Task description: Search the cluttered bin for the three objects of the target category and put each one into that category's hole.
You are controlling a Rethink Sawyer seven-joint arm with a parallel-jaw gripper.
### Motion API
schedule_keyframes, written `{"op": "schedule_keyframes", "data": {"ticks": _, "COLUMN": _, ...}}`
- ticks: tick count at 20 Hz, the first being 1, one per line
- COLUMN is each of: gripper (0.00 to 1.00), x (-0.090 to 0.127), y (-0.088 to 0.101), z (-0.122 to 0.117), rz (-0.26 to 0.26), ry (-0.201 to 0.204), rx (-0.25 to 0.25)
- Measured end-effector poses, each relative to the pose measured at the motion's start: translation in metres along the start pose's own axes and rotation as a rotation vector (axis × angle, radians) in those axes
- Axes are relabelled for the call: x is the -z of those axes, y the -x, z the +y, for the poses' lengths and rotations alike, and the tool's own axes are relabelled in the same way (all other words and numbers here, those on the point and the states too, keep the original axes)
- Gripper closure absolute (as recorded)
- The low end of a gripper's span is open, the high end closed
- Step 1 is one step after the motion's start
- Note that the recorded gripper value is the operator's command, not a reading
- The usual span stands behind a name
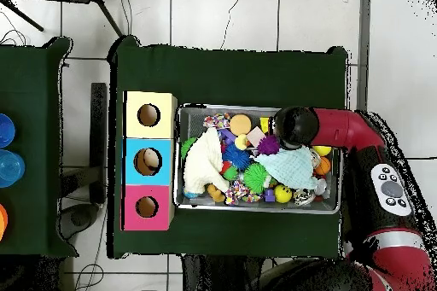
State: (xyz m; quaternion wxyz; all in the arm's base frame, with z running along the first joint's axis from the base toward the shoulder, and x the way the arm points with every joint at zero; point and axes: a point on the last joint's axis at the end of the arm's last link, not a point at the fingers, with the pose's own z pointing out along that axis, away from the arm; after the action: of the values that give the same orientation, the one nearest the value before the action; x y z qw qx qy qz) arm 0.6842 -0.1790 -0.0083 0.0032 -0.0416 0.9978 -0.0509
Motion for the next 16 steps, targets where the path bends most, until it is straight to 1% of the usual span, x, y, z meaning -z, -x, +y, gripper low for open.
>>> {"op": "schedule_keyframes", "data": {"ticks": 5, "gripper": 1.0, "x": 0.009, "y": 0.002, "z": -0.001, "rz": -0.001, "ry": -0.01, "rx": 0.002}}
{"op": "schedule_keyframes", "data": {"ticks": 9, "gripper": 1.0, "x": 0.02, "y": 0.004, "z": -0.001, "rz": 0.007, "ry": -0.01, "rx": -0.003}}
{"op": "schedule_keyframes", "data": {"ticks": 13, "gripper": 1.0, "x": 0.039, "y": 0.008, "z": 0.0, "rz": 0.025, "ry": -0.015, "rx": -0.004}}
{"op": "schedule_keyframes", "data": {"ticks": 16, "gripper": 1.0, "x": 0.056, "y": 0.013, "z": 0.001, "rz": 0.029, "ry": -0.02, "rx": -0.004}}
